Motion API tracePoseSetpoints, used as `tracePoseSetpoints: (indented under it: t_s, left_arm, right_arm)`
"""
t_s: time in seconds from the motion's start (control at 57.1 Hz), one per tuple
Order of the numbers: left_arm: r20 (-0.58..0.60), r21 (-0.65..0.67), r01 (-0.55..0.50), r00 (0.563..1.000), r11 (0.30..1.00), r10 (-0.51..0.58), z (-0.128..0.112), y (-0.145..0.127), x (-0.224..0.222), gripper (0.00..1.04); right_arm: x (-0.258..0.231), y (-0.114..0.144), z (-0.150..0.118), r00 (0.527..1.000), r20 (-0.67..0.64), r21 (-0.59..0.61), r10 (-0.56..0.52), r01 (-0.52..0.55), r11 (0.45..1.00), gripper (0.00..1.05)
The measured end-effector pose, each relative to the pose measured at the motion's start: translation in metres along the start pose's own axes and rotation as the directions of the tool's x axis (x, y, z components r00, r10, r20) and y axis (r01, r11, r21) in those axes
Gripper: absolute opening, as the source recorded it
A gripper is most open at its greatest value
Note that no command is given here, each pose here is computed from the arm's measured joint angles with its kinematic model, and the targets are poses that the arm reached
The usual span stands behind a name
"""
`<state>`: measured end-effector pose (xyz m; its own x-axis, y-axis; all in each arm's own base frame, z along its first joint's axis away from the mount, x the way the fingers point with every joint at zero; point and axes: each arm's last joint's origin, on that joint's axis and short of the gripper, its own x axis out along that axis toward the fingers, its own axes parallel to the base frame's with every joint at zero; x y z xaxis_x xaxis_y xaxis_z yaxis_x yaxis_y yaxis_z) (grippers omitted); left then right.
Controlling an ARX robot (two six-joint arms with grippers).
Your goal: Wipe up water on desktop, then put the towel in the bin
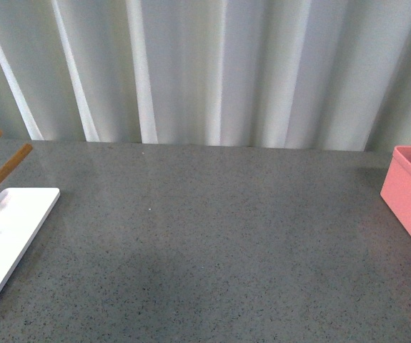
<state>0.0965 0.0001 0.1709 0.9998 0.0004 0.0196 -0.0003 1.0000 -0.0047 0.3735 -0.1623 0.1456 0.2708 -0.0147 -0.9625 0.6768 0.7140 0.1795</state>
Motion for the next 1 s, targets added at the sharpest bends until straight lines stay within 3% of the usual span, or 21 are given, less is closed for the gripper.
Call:
tracePoseSetpoints:
  t_s: [0.123,0.315,0.49,0.666,0.771,0.893,0.946,0.998]
  left_arm:
    - [0.0,0.0,0.0,1.0,1.0,0.0,0.0,0.0,0.0,0.98]
    - [0.0,0.0,-0.001,1.0,1.0,0.001,0.0,0.0,0.0,0.98]
    - [0.0,0.0,-0.002,1.0,1.0,0.002,0.0,0.0,0.0,0.98]
    - [0.0,0.0,-0.001,1.0,1.0,0.001,0.0,0.0,0.0,0.98]
    - [0.0,0.0,-0.002,1.0,1.0,0.002,0.0,0.0,0.0,0.98]
    - [0.0,0.0,-0.001,1.0,1.0,0.001,0.0,0.0,0.0,0.98]
    - [0.0,0.0,-0.001,1.0,1.0,0.001,0.0,0.0,0.0,0.98]
    - [0.0,0.0,-0.001,1.0,1.0,0.001,0.0,0.0,0.0,0.98]
  right_arm:
    - [0.003,0.0,-0.003,0.999,0.02,-0.009,-0.033,0.033,0.999,0.98]
    - [-0.016,0.011,0.0,0.997,0.079,-0.039,0.009,-0.006,0.999,0.98]
    - [-0.065,0.022,0.008,0.974,0.207,-0.083,0.095,-0.08,0.993,0.98]
    - [-0.124,0.03,-0.005,0.923,0.31,-0.164,0.229,-0.185,0.969,0.98]
    - [-0.151,0.028,-0.017,0.848,0.451,-0.241,0.28,-0.186,0.952,0.98]
    - [-0.184,0.025,-0.041,0.67,0.611,-0.413,0.422,-0.184,0.892,0.98]
    - [-0.196,0.021,-0.056,0.566,0.652,-0.51,0.504,-0.164,0.845,0.98]
    - [-0.199,0.017,-0.067,0.519,0.65,-0.569,0.555,-0.15,0.808,0.98]
